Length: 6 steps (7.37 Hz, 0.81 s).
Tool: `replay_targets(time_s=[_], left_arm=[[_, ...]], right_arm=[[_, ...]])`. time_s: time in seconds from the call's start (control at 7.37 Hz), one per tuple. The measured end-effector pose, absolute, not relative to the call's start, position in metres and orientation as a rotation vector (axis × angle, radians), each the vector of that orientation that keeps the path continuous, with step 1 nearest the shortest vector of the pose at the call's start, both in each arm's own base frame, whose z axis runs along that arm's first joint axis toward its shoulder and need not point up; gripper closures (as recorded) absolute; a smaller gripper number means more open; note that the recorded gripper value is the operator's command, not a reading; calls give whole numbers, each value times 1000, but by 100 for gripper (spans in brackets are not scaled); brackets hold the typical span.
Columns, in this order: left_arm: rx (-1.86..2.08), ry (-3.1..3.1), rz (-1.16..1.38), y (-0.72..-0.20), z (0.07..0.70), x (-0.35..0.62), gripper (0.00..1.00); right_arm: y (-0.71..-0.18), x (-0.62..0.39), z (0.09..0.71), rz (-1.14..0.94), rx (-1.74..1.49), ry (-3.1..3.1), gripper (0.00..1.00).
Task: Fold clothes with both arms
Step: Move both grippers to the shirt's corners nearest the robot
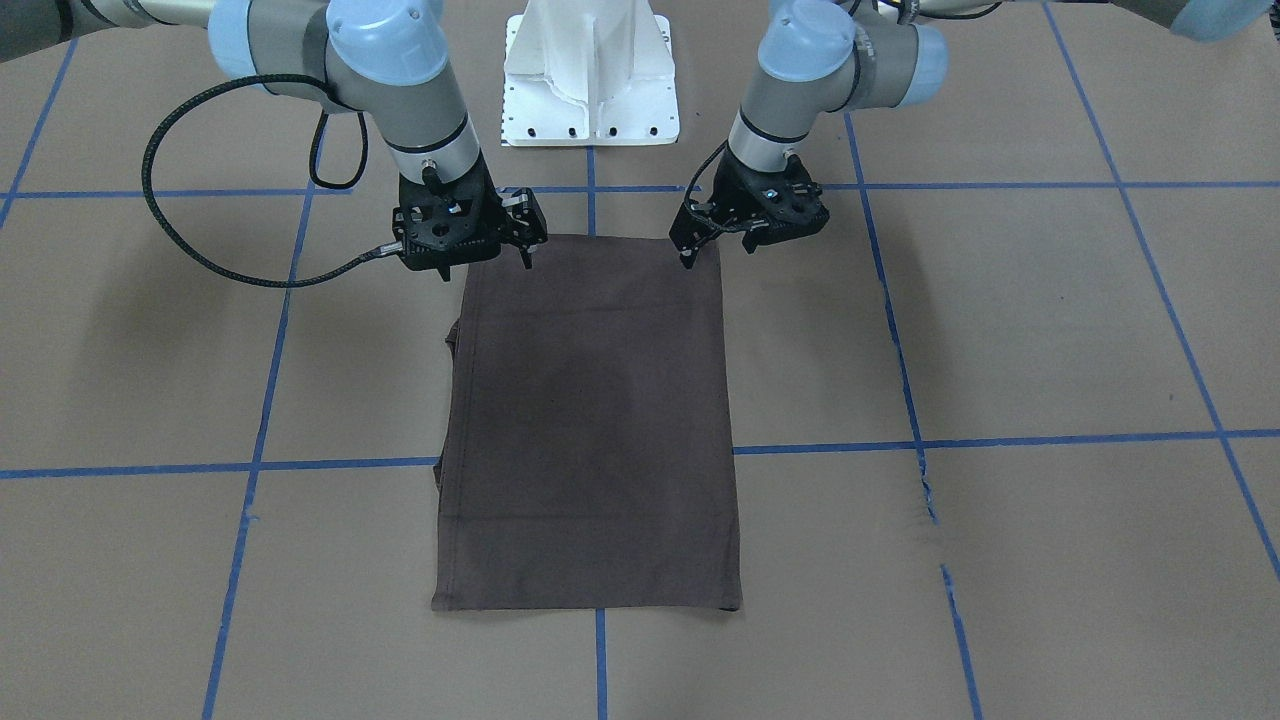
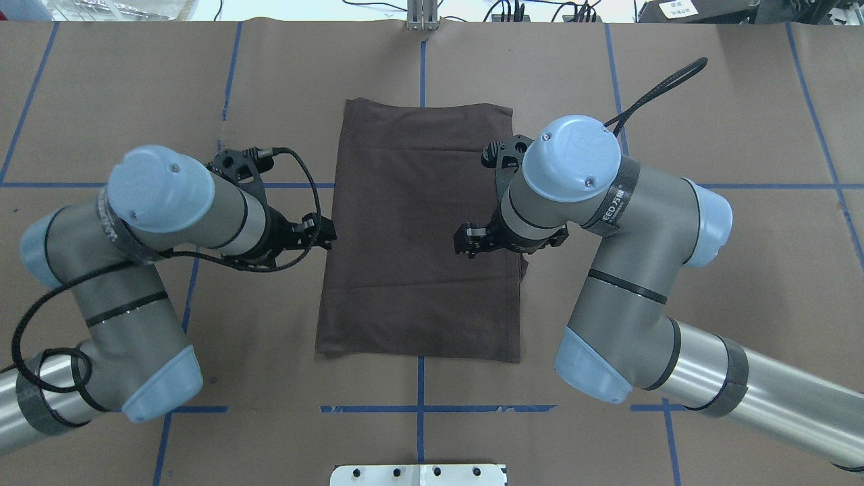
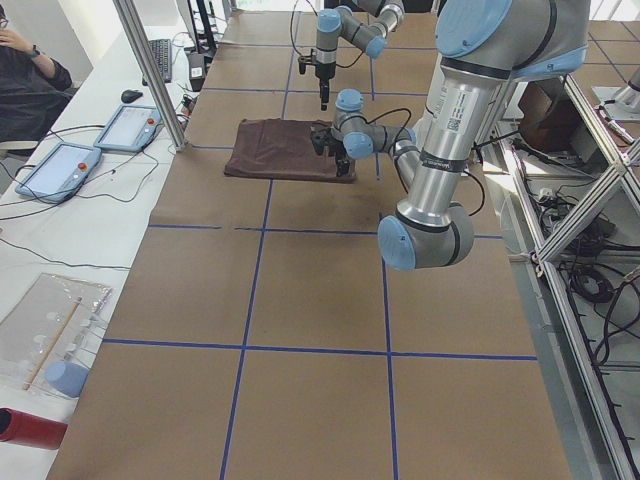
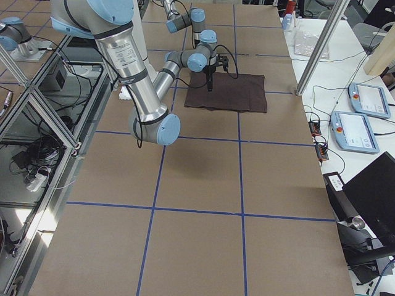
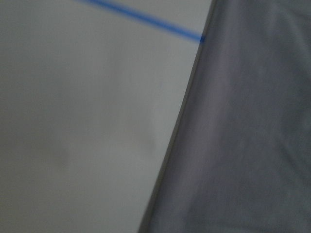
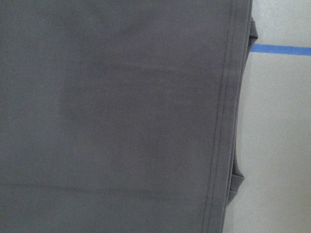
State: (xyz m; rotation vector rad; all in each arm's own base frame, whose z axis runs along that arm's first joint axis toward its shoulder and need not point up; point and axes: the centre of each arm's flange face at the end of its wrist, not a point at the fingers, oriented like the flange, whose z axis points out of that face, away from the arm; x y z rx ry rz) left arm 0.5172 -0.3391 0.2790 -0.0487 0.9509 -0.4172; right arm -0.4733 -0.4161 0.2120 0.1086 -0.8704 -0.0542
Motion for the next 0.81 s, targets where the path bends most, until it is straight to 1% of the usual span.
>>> replay_targets(time_s=[0.27,0.54,0.68,0.81], left_arm=[[-73,932,-477,-317,285,536,5],[-79,907,-491,-309,296,546,11],[-80,896,-494,-308,300,549,19],[-80,891,-495,-308,302,551,36]], right_arm=[[-416,-471,210,-53,111,-875,0],[-418,-470,209,-50,113,-876,0],[-418,-469,209,-49,114,-876,0],[-419,-468,209,-47,114,-877,0]])
